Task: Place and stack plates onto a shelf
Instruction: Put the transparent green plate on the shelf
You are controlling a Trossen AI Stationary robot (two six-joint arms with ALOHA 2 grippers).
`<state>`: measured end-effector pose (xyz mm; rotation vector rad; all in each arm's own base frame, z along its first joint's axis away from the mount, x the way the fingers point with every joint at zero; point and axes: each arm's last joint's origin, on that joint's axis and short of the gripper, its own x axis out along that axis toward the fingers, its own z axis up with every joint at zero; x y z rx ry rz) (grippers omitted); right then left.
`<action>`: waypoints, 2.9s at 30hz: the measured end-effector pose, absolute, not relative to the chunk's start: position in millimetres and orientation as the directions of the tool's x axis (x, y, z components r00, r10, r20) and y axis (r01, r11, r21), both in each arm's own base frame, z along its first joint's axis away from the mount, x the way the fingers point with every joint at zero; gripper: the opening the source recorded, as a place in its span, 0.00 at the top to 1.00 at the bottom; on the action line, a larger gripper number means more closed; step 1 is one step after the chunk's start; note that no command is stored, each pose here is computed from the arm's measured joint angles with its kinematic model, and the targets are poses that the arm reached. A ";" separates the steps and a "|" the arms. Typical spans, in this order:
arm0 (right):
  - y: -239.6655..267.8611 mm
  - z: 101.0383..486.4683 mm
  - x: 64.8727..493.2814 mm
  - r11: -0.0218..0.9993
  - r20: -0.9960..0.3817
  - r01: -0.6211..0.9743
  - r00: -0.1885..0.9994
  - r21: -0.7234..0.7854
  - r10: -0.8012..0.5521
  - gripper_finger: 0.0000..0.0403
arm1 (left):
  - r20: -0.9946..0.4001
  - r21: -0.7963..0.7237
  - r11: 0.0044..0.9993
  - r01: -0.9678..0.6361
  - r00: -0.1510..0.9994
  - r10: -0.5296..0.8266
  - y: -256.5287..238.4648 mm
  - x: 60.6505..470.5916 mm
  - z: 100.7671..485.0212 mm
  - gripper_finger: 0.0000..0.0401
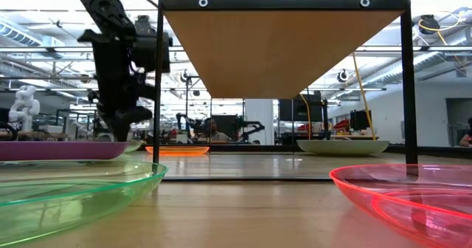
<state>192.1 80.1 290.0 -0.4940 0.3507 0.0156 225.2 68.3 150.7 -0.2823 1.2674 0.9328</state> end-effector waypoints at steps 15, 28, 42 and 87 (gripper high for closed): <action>79.8 289.1 191.7 0.879 -0.343 -0.103 0.937 -0.466 -0.072 0.57 | -0.832 0.354 0.771 -0.530 0.199 0.518 31.4 203.4 209.1 1.00; 79.5 287.8 191.2 0.883 -0.355 -0.103 0.932 -0.458 -0.075 0.57 | -0.728 0.506 0.858 -0.091 0.489 0.481 -27.6 220.9 266.2 1.00; 79.5 287.7 191.1 0.892 -0.356 -0.097 0.932 -0.442 -0.075 0.57 | -0.616 0.663 0.690 0.290 0.736 0.282 -80.5 228.1 285.3 1.00; 78.7 284.1 189.6 0.887 -0.389 -0.109 0.917 -0.449 -0.084 0.57 | -0.519 0.730 0.439 0.524 0.843 -0.144 -117.7 292.5 257.3 1.00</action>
